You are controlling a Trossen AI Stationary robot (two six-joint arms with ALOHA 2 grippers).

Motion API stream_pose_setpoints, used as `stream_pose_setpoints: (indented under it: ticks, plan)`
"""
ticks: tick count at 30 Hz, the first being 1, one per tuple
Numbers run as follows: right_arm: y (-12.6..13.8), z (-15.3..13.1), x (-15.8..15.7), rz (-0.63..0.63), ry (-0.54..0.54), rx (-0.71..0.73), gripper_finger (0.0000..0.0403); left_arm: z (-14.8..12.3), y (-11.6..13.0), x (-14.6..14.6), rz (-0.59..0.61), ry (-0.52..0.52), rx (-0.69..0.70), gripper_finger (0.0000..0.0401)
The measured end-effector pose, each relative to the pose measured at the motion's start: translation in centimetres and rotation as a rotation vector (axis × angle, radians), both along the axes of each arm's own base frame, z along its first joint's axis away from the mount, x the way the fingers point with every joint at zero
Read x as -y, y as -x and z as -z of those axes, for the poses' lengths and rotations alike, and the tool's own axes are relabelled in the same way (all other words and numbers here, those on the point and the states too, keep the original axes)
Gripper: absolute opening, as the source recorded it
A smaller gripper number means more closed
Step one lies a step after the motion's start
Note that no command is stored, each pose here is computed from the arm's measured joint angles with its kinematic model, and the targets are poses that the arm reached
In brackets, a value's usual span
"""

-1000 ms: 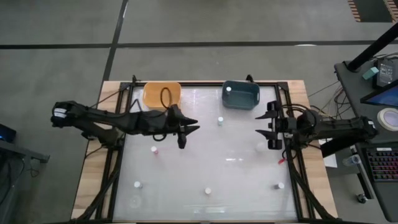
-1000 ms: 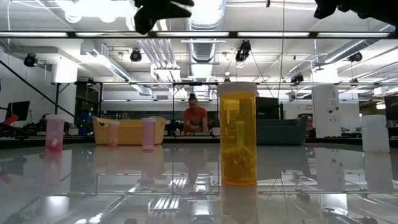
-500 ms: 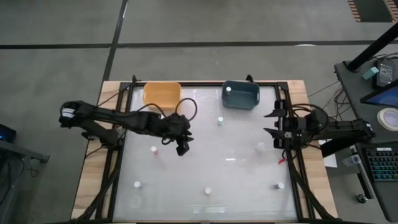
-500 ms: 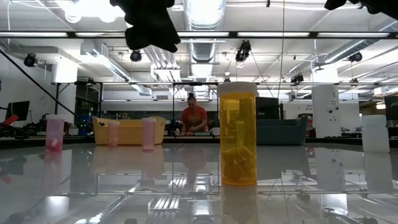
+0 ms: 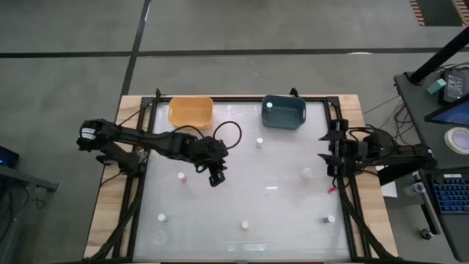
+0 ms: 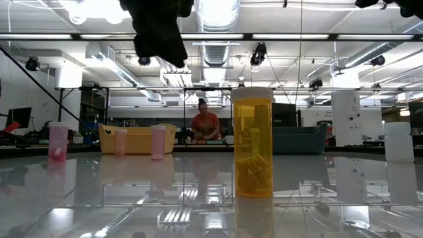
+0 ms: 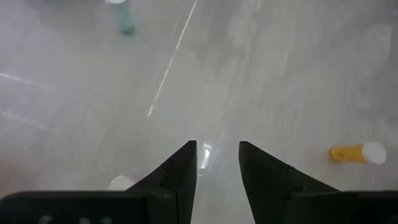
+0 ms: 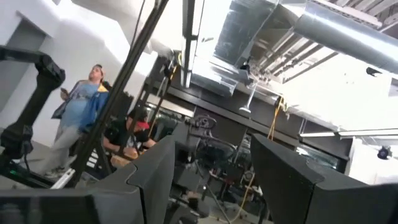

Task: Pick and place medicine bottles into bin by pill shape (circle, oval)
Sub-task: Put the middle pink tablet bottle into the yellow bin

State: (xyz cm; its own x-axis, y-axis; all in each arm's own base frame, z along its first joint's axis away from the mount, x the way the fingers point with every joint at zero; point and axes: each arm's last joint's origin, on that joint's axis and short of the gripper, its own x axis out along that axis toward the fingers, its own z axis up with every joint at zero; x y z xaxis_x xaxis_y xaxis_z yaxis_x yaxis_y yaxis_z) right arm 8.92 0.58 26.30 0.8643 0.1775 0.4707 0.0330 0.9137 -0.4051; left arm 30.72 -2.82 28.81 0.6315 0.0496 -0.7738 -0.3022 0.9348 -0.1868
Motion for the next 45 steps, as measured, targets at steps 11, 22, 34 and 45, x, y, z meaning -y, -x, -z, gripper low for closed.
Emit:
stream_pose_setpoints:
  ticks: [11, 22, 34, 45]
  plan:
    - [1.1, 0.2, 0.0, -0.002, -0.011, 0.005, 0.0203, 0.4, 0.3, -0.1, 0.147, -0.121, -0.082, 0.0181]
    - [1.1, 0.2, 0.1, 0.003, -0.022, 0.002, 0.0203, 2.1, 1.0, -1.3, 0.13, -0.21, -0.18, 0.0241]
    - [1.1, 0.2, 0.1, 0.004, -0.025, 0.001, 0.0203, 6.5, 1.7, -2.3, 0.093, -0.213, -0.181, 0.0241]
    - [1.0, 0.2, 0.1, 0.027, -0.037, -0.002, 0.0203, 9.7, 2.4, -2.5, 0.06, -0.23, -0.143, 0.0241]
